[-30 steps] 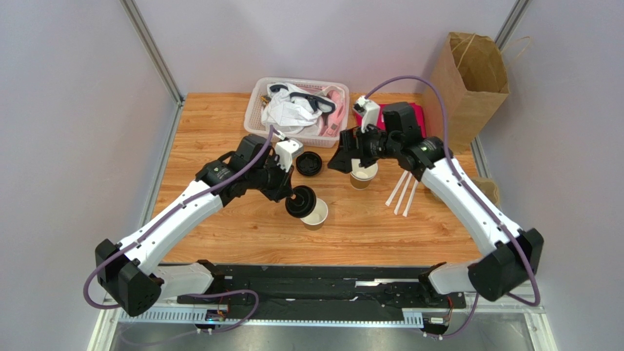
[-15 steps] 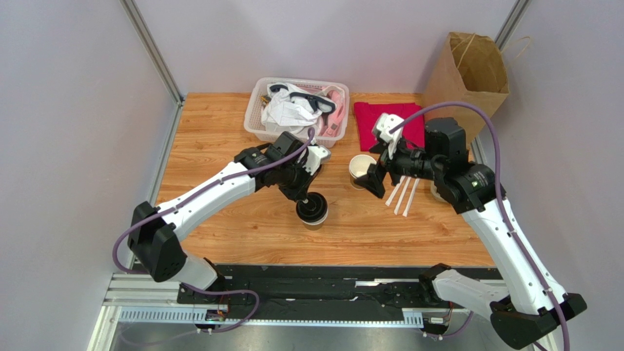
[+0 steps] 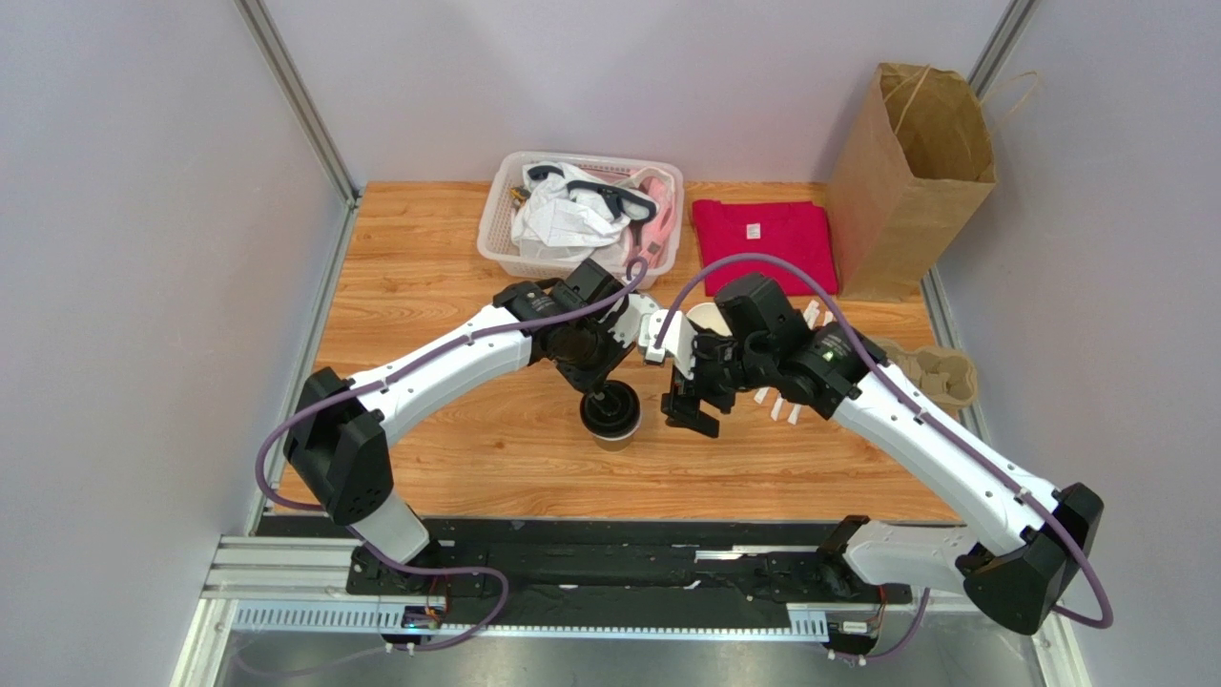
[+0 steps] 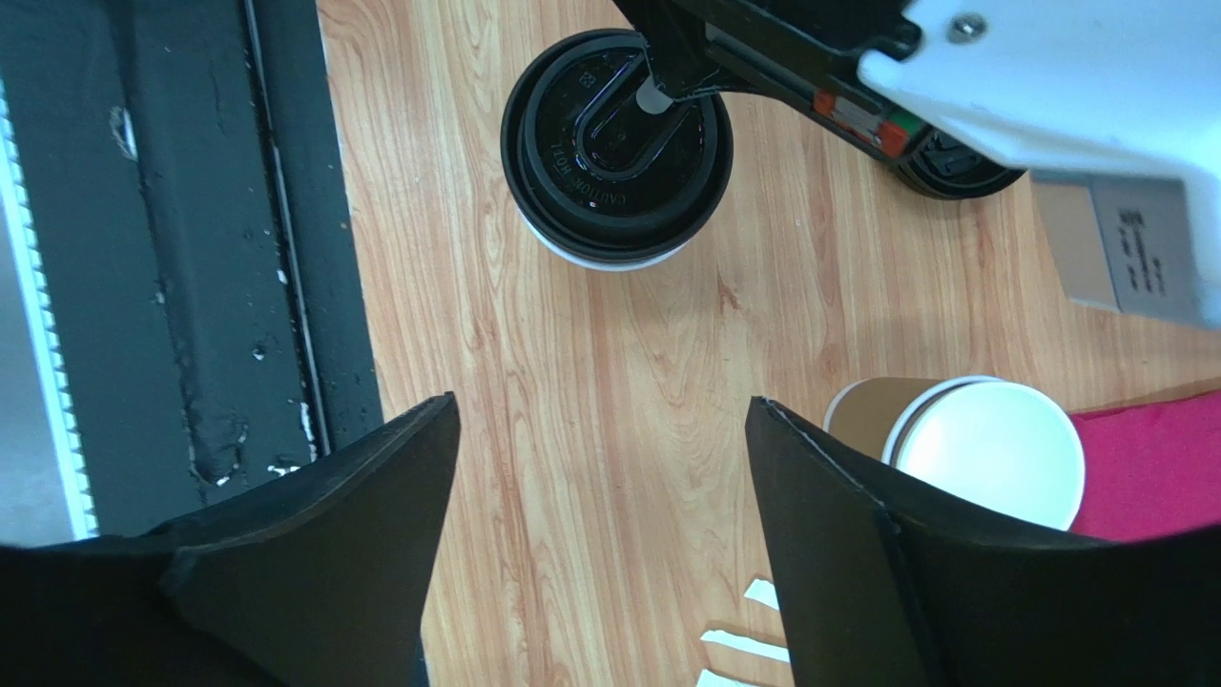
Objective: Pack the takeout coffee
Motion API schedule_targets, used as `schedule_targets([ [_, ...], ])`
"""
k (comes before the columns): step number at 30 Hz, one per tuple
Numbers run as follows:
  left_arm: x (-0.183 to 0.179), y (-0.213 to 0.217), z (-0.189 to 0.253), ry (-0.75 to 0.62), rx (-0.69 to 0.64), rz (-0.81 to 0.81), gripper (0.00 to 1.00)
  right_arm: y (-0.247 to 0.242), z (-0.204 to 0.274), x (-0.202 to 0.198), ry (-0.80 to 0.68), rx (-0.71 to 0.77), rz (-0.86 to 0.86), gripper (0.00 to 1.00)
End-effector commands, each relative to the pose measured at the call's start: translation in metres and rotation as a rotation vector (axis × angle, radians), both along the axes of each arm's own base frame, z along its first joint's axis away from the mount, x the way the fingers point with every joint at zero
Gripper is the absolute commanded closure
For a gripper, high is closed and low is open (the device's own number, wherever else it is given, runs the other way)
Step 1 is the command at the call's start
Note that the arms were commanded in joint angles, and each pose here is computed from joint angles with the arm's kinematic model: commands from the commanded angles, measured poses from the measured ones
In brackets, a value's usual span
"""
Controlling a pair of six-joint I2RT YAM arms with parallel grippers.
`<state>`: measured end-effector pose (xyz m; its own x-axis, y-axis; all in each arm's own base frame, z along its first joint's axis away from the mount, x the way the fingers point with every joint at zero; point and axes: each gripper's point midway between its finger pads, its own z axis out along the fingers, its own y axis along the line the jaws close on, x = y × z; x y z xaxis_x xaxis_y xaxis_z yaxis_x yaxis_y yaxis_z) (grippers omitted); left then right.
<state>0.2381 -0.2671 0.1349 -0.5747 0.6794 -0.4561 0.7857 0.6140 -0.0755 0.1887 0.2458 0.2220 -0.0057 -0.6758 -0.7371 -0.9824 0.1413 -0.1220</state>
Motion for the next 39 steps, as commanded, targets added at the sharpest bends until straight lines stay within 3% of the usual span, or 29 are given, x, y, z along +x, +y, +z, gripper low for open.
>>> schedule_targets([
  [1, 0.002, -0.004, 0.009, -0.028, 0.013, -0.028, 1.0, 0.004, -0.005, 0.002, -0.107, -0.057, 0.053, 0.24],
  [8, 0.004, -0.007, 0.007, -0.038, 0.028, -0.029, 1.0, 0.014, -0.022, 0.009, -0.154, -0.095, 0.055, 0.28],
  [13, 0.006, -0.008, 0.007, -0.047, 0.03, -0.023, 1.0, 0.011, -0.029, 0.014, -0.101, -0.153, 0.001, 0.32],
  [25, 0.005, -0.011, 0.003, -0.031, 0.021, -0.012, 1.0, 0.012, -0.003, 0.017, 0.132, 0.088, -0.213, 0.38],
  [39, 0.005, -0.016, -0.008, -0.015, 0.041, -0.013, 1.0, 0.004, -0.003, 0.026, 0.229, 0.151, -0.311, 0.41],
])
